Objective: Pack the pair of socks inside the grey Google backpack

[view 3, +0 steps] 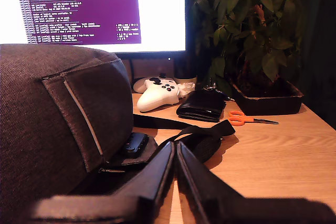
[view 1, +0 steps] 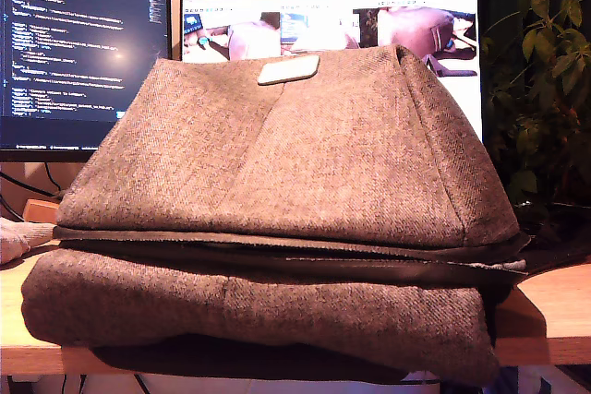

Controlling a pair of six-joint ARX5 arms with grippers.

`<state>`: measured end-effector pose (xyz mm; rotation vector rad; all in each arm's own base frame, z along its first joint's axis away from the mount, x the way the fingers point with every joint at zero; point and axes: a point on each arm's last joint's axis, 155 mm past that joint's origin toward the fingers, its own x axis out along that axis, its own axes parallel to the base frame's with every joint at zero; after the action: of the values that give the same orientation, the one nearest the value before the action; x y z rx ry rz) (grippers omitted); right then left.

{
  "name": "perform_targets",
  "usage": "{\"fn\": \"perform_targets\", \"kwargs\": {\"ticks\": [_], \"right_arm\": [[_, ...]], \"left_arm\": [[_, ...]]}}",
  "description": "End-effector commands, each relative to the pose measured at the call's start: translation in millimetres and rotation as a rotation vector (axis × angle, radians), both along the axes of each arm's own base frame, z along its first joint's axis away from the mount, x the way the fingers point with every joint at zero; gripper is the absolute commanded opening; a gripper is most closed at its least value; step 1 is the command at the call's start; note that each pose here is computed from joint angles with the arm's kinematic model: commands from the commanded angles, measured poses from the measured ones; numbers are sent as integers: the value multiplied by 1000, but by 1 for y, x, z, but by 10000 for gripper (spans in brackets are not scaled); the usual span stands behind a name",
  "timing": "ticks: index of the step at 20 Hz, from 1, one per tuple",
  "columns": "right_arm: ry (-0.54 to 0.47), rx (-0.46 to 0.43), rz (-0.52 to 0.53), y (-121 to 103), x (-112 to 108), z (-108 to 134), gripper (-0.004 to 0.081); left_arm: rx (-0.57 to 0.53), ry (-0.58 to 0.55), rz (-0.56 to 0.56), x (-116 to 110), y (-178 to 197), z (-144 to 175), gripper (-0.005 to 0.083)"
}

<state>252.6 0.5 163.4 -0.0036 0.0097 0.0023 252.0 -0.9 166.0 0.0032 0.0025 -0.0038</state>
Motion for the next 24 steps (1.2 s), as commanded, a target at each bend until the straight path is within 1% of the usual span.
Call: {"fn": "perform_targets", "kwargs": {"ticks": [1, 5, 6, 8, 11, 15, 17, 18, 20, 22, 24], "right_arm": [[148, 41, 17, 1, -3, -38, -11], [143, 42, 20, 1, -3, -37, -11], [130, 41, 25, 2, -3, -33, -11], [91, 40, 32, 3, -2, -23, -11], [68, 42, 54, 7, -2, -14, -11], [11, 116, 102, 17, -7, 18, -11], [-9, 143, 117, 21, -11, 35, -11], [-1, 144, 125, 23, -14, 40, -12], [66, 166, 150, 29, -19, 38, -12], [136, 172, 216, 43, -24, 36, -12], [191, 181, 302, 60, -28, 39, -12]], "left_arm": [[27, 197, -27, -5, 2, -54, -21], [27, 196, -28, -5, 2, -54, -21], [12, 186, -47, -5, -2, -51, -21], [-22, 139, -69, -3, -6, -38, -21], [-48, 93, -97, -5, -12, -18, -21], [-111, 58, -163, -10, -26, 5, -21], [-170, 46, -200, -13, -34, 19, -21], [-176, 46, -242, -16, -42, 25, -21], [-185, 106, -327, -22, -59, 25, -21], [-202, 201, -422, -28, -79, 19, -21], [-193, 271, -525, -34, -98, 20, -21]]}}
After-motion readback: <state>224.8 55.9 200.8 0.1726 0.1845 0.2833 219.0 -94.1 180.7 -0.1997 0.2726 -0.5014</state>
